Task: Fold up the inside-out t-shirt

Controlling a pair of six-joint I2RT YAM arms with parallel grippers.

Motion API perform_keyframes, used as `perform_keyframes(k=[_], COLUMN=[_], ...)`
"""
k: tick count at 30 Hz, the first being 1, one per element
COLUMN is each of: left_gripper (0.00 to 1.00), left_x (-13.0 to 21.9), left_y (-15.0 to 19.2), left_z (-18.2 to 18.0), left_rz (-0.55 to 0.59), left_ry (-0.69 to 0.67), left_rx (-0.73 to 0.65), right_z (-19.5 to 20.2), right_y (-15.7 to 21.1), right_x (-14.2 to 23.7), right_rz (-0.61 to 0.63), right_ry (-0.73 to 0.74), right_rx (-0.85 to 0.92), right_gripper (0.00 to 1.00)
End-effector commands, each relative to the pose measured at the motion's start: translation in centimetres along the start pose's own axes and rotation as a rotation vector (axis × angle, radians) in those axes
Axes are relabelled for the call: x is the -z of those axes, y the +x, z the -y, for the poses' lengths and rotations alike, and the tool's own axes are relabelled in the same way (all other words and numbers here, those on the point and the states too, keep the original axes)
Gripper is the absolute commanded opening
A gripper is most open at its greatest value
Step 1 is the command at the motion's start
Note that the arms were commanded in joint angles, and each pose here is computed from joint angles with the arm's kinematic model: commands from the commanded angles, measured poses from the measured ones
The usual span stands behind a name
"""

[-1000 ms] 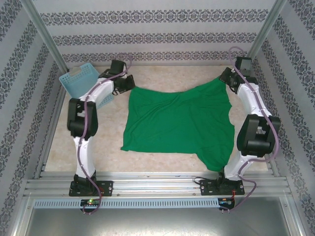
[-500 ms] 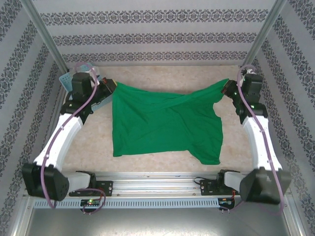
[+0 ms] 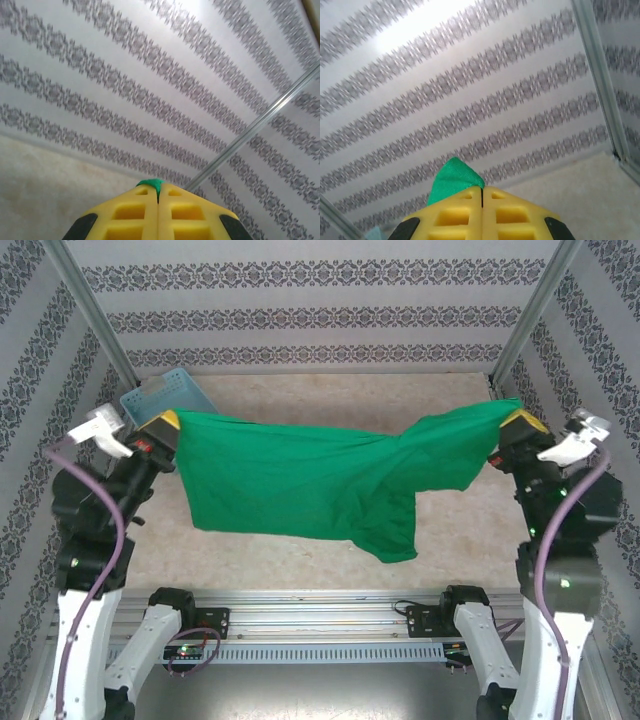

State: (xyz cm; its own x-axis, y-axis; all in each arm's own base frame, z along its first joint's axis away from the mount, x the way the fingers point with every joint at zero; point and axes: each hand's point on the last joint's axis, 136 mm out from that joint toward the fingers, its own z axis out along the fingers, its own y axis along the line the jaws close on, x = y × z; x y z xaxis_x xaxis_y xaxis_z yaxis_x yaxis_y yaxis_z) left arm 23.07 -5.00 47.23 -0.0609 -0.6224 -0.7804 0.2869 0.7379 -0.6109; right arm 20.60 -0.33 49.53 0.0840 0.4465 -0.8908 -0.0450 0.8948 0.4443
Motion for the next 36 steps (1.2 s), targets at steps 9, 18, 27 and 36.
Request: perform_keyframes(k=[9,18,27,36], left_gripper=[0.00,0.00,0.00,0.00], left_x=[4.4,-10.5,-20.8,-25.5], left_y=[-5.8,3.6,16.1,21.9], left_z=[0.3,-5.8,-18.8,-26.2], left_rz=[0.198,-0.239,-0.492,-0.551], left_ry=[-0.158,-0.187,-0.396,-0.522], left_rx=[-0.114,0.004,0.090,0.063], right_z=[-3.0,-3.1,2.2,8.7], right_y=[-11.8,-7.2,8.8,20.3], right_x=[3.9,-8.2,-21.2,-30.7], right_rz=[0.243,-0.007,-0.328,-0.506], right_ry=[0.093,-0.014,0.071,0.227], right_rx=[0.156,0.121,0.159,0.247], right_gripper=[0.00,0.00,0.00,0.00])
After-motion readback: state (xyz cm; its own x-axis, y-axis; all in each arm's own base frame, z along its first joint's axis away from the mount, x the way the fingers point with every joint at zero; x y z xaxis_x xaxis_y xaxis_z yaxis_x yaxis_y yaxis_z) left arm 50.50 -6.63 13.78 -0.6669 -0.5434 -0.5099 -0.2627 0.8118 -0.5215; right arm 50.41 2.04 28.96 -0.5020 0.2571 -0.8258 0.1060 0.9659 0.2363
